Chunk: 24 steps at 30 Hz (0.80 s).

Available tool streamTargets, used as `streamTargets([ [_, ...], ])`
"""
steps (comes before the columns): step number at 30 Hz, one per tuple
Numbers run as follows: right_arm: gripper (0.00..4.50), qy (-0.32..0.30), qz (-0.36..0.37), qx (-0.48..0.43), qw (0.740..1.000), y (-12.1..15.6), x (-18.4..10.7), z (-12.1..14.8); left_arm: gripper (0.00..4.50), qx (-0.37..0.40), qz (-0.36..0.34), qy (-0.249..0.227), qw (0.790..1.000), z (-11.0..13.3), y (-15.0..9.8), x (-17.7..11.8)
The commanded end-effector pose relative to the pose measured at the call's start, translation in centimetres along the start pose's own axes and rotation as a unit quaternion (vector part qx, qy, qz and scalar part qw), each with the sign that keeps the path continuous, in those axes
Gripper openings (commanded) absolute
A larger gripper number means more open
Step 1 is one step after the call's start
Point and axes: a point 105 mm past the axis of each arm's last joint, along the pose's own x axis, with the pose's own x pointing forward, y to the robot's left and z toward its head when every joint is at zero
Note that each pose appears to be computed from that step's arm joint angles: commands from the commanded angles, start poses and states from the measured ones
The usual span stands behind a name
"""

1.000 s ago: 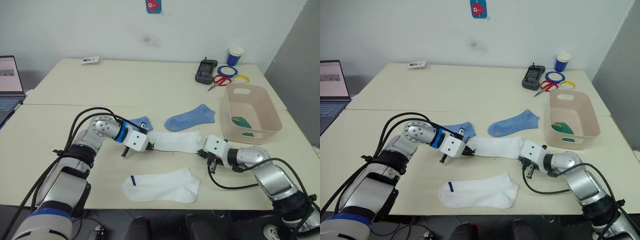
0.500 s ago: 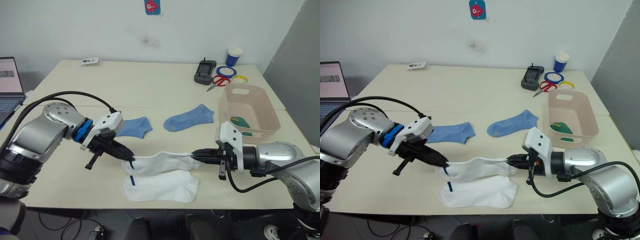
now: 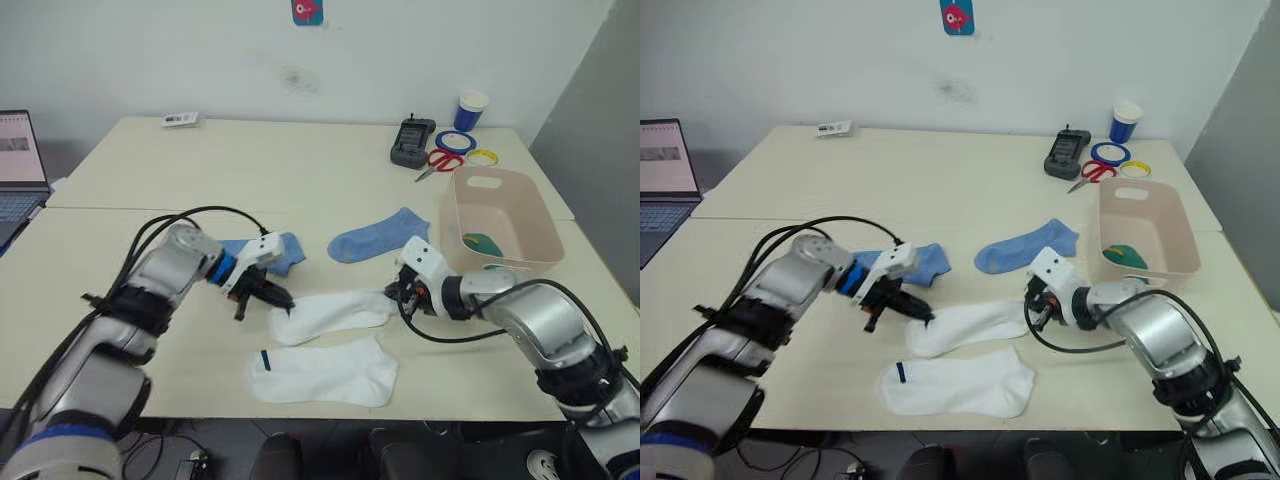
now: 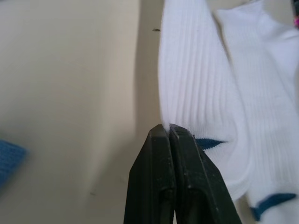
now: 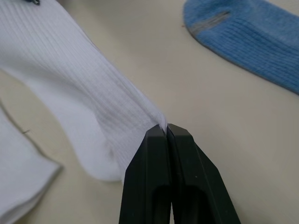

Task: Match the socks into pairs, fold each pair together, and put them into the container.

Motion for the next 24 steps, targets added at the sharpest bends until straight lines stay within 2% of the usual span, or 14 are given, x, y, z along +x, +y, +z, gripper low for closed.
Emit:
streamTargets([
  [1, 0.04, -0.013, -0.013, -0.034, 0.999, -1.1, 0.3, 1.3, 0.00, 0.045, 0.058, 0.023, 0.997, 0.6, 2.4, -0.7],
  [4, 0.04, -0.015, -0.026, -0.035, 0.999, -1.8, 0.6, 1.4, 0.00, 0.065, 0.070, 0.030, 0.995, 0.8, 3.2, -0.5],
  [5, 0.23, -0.018, -0.028, -0.037, 0.999, -1.9, 0.7, 1.5, 0.00, 0.070, 0.070, 0.028, 0.995, 0.9, 3.2, -0.4],
  [7, 0.67, -0.023, -0.033, -0.043, 0.998, -2.1, 0.7, 1.7, 0.00, 0.079, 0.068, 0.024, 0.994, 1.0, 3.3, -0.2],
  [11, 2.07, -0.039, -0.062, -0.049, 0.996, -3.1, -0.1, 2.3, 0.00, 0.082, 0.076, 0.000, 0.994, 1.5, 3.5, -0.4],
  [14, 3.08, -0.055, -0.082, -0.057, 0.994, -3.5, -1.3, 2.8, 0.64, 0.087, 0.089, -0.025, 0.992, 2.3, 3.6, -1.4],
  [18, 4.46, -0.074, -0.090, -0.073, 0.991, -2.7, -3.2, 3.0, 1.90, 0.070, 0.108, -0.059, 0.990, 2.4, 3.4, -3.9],
  [22, 4.50, -0.097, -0.076, -0.081, 0.989, -0.9, -4.6, 2.9, 3.18, 0.011, 0.120, -0.093, 0.988, 1.5, 2.4, -6.3],
  [24, 4.50, -0.133, -0.030, -0.085, 0.987, 1.7, -5.1, 3.3, 3.83, -0.068, 0.110, -0.133, 0.983, 0.9, 1.4, -7.3],
])
